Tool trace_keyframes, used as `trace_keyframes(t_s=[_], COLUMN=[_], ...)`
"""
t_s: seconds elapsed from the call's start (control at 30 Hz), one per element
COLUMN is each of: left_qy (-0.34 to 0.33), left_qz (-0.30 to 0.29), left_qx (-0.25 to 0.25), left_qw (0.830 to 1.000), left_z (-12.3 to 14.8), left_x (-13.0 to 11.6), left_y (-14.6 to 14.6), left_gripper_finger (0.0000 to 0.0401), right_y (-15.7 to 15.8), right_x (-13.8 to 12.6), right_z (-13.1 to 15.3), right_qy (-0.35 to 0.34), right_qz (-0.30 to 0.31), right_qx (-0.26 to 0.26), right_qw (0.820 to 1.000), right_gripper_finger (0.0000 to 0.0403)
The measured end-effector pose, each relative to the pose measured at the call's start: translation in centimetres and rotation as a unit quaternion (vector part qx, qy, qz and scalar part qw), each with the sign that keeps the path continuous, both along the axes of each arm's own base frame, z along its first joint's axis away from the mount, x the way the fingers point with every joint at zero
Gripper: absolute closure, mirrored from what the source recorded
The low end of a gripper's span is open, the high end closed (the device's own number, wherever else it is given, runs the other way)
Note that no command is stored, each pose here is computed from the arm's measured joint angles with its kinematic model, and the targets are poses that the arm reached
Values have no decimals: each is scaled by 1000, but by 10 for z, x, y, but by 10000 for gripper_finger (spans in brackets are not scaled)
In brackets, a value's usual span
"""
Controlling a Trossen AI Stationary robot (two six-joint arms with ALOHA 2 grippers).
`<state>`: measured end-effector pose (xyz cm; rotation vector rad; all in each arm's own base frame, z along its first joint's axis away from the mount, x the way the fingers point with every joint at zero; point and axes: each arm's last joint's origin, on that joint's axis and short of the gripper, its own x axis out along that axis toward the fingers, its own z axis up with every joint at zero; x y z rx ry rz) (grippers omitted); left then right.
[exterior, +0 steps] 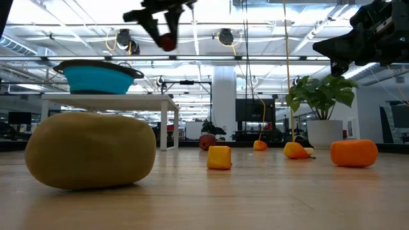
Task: Pick & Place Fruit
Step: Put the red pomegranate into the blue strainer bowl on the shelf
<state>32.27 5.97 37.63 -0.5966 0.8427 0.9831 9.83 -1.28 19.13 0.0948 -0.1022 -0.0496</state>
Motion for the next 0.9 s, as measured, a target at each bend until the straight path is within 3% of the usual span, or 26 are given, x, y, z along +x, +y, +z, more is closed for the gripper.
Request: trace_keyframes(t_s=[0.2, 0.33, 0.67, 0.9], left_qy=[79, 70, 43, 43], left_qz=[59, 62, 146, 177], left_qx=[28, 47, 53, 44], left_qw=[995, 994, 987, 982], left_z=[19, 30, 50, 53], left_x=[-29, -44, -88, -103], left_y=[16, 27, 62, 80], left_gripper_finger=[206, 206, 206, 206], right_y=[0, 0, 0, 0], right_x=[0, 0, 0, 0], right_z=[0, 0, -1, -1], right_qy=[0, 0, 4, 4], right_qz=[0, 0, -2, -2], right_qx=[0, 0, 1, 1], right_qw=[1000, 1000, 1000, 1000], right_gripper_finger=[403, 403, 403, 403])
